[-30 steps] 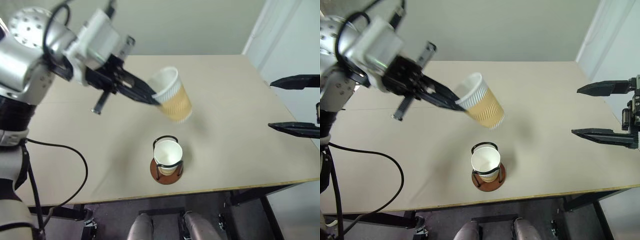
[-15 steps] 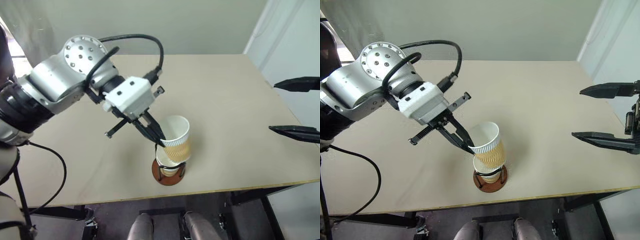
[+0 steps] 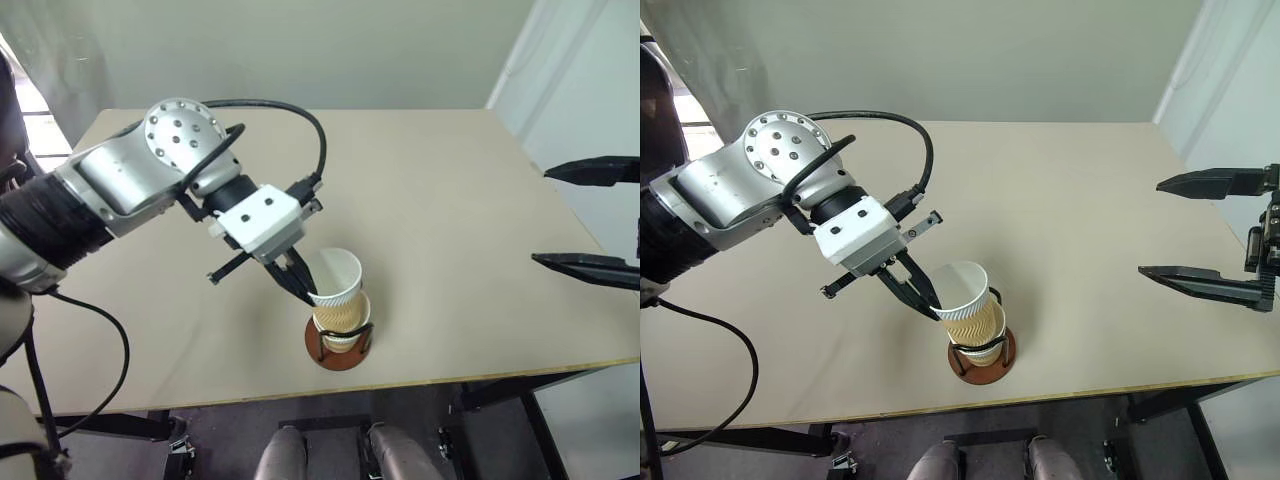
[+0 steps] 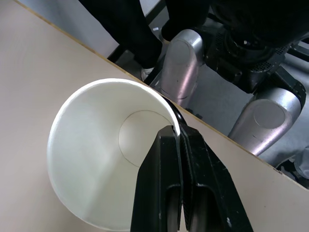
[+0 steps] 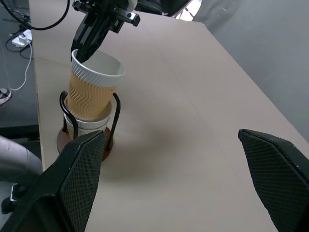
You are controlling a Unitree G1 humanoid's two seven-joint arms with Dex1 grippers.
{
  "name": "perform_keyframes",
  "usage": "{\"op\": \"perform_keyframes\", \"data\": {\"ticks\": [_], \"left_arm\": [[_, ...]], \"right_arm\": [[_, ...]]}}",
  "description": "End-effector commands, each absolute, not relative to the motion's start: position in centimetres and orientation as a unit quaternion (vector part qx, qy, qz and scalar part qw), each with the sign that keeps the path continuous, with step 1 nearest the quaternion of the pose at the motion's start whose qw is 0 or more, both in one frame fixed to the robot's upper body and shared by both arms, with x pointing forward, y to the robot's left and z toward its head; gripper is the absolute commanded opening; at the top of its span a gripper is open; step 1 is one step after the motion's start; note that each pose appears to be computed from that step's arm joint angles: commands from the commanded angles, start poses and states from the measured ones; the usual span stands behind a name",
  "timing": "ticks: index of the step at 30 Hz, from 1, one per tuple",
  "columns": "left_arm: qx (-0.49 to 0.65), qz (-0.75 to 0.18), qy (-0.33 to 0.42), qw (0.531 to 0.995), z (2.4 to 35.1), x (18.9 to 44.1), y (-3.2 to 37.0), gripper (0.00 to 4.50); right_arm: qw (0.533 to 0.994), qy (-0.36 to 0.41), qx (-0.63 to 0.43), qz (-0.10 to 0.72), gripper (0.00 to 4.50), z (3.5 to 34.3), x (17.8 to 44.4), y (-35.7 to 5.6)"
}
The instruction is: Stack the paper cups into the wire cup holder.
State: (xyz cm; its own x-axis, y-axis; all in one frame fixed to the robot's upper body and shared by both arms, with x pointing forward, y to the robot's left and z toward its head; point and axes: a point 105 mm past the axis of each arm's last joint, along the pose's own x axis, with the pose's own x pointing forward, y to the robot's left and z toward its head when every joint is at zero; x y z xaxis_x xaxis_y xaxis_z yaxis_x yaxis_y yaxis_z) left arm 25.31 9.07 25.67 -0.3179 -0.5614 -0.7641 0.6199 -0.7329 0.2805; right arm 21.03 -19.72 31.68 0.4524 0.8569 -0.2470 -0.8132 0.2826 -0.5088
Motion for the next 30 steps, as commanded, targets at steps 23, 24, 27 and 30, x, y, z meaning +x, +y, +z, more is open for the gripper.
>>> {"op": "perform_keyframes", "data": {"ticks": [23,24,27,30], "left_arm": [[0.502,-0.788,0.007,0.355,26.3,27.2,8.9,4.46],[0.501,-0.786,0.001,0.363,26.6,27.4,8.8,4.46],[0.484,-0.778,-0.016,0.400,27.9,28.0,8.8,4.46],[0.452,-0.768,-0.037,0.453,29.5,28.4,9.3,4.46]], "right_arm": [[0.792,-0.057,-0.296,0.531,4.50,32.2,20.3,-19.0],[0.792,-0.057,-0.295,0.532,4.50,32.2,20.4,-18.9],[0.788,-0.056,-0.293,0.538,4.50,32.1,20.7,-18.8],[0.787,-0.046,-0.296,0.539,4.50,31.7,21.2,-19.0]]}}
